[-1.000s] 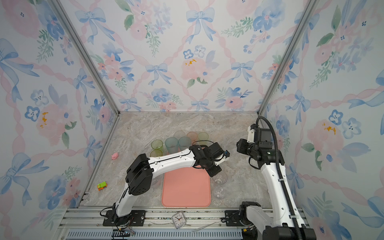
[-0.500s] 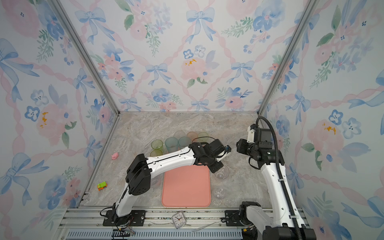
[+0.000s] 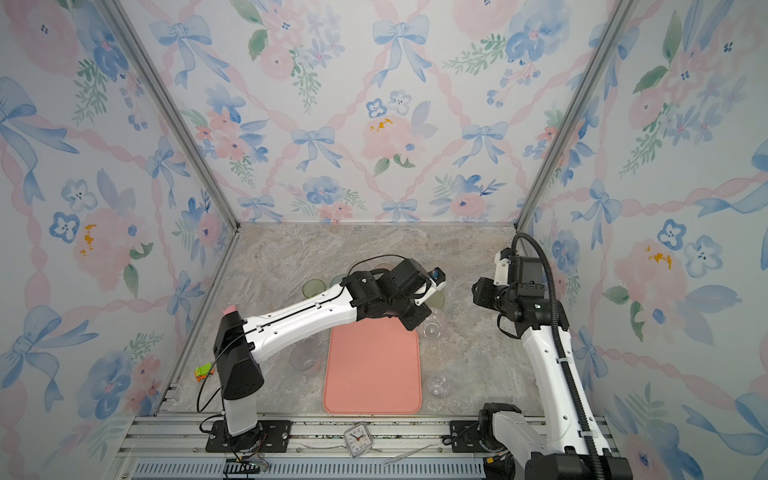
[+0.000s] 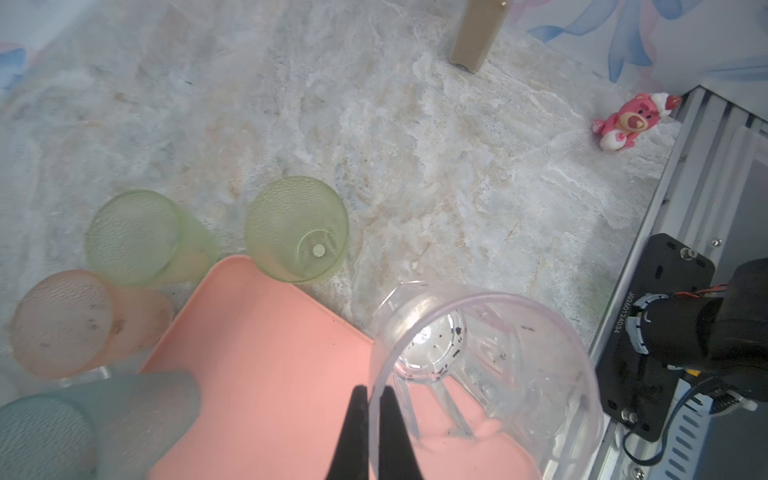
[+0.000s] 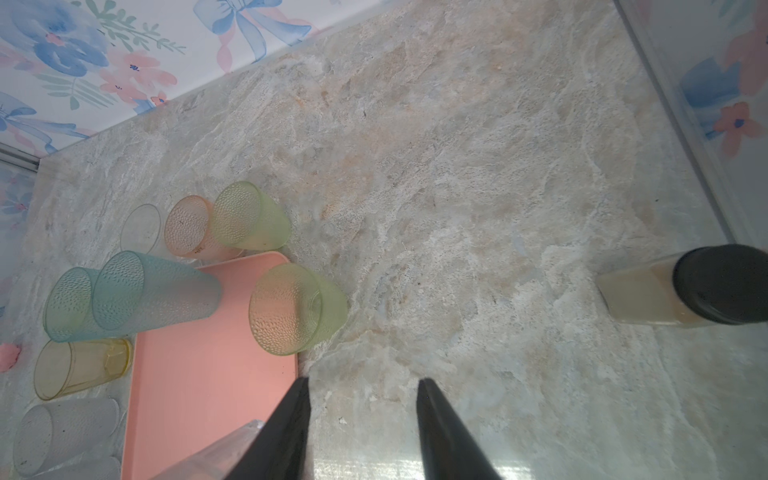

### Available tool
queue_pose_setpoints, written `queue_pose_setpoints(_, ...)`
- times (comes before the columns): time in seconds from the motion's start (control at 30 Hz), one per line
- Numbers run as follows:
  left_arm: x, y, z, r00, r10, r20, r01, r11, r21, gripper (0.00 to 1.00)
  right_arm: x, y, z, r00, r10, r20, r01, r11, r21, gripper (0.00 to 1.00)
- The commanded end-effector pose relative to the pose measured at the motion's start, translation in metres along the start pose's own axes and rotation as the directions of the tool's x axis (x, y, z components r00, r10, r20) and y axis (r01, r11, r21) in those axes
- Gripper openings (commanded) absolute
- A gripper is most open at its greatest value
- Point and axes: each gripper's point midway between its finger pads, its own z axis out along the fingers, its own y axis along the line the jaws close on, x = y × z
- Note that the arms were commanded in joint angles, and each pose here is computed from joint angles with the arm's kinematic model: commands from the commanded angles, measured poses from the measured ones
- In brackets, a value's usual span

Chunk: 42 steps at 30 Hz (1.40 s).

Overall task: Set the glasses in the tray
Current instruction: 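Lift the clear glass with the left gripper and carry it over the tray, then lower the clear glass onto the tray's far end and open the left gripper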

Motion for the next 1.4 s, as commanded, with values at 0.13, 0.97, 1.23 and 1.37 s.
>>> queue_pose_setpoints(0.13,0.027,0.066,-0.005,0.994,-0.103,-0.036,0.098,0.988,-0.121,0.00,-0.001,0.004,0.000,1.000,-0.012,0.000,0.012,1.000,-0.020,0.46)
queue_pose_setpoints(0.97,0.036,0.125,0.070,0.982,-0.139,-0.128,0.120,0.982,-0.143,0.00,0.002,0.013,0.015,0.997,-0.057,-0.044,0.057,0.998,-0.011,0.46)
queue_pose_setpoints(1.23,0.032,0.139,0.079,0.982,-0.143,-0.125,0.122,0.979,-0.161,0.00,0.004,0.012,0.017,0.997,-0.062,-0.049,0.062,0.998,-0.006,0.46)
queue_pose_setpoints(1.37,0.030,0.141,0.082,0.982,-0.148,-0.121,0.128,0.979,-0.156,0.00,0.004,0.012,0.018,0.997,-0.062,-0.052,0.062,0.998,-0.007,0.46)
